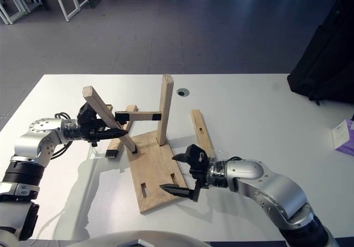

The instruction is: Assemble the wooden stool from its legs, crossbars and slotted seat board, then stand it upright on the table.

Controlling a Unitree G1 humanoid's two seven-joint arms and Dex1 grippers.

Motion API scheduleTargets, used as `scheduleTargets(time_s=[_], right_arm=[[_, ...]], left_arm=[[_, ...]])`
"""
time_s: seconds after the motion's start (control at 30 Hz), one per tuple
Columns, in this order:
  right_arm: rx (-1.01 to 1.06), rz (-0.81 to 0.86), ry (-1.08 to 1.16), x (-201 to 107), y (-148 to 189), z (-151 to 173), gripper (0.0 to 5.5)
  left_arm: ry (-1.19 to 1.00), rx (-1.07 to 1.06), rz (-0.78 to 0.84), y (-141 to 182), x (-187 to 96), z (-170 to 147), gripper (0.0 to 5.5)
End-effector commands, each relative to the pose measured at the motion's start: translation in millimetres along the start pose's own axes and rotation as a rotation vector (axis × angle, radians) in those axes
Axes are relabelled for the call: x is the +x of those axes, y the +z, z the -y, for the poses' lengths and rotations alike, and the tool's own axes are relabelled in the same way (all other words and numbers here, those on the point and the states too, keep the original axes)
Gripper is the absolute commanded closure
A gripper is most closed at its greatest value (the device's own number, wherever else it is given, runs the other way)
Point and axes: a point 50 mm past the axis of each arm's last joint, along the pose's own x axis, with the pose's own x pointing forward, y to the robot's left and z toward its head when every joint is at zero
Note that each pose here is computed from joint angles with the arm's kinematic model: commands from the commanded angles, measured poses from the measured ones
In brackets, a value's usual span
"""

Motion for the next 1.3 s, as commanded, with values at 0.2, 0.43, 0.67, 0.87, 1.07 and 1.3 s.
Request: scheduleTargets(time_s=[0.2, 0.43, 0.67, 0.87, 1.07, 1.3], right_arm=[[-0.008, 0.035, 0.004, -2.0, 9.0, 1.8, 1.61], [0.198, 0.466, -0.128, 12.2, 65.7, 16.3, 3.1], [0.4, 0.668, -0.283, 53.3, 108.3, 14.3, 4.14], [0.144, 0.553, -0.54, 82.9, 115.3, 18.2, 4.14], [0.058, 0.34, -0.685, 107.6, 79.3, 33.9, 4.14], [0.004, -0.054, -0.564, 125.4, 17.4, 24.1, 4.14]], left_arm=[[0.012, -0.082, -0.093, -21.9, -5.4, -4.1, 3.47], [-0.003, -0.065, -0.128, -26.5, -3.3, -2.6, 3.47], [-0.015, -0.052, -0.139, -24.9, 1.7, -3.8, 3.47], [-0.045, -0.034, -0.166, -20.3, 4.5, -5.8, 3.47], [-0.053, -0.028, -0.173, -18.9, 5.4, -6.2, 3.47], [-0.06, -0.02, -0.181, -20.0, 8.5, -4.2, 3.47]])
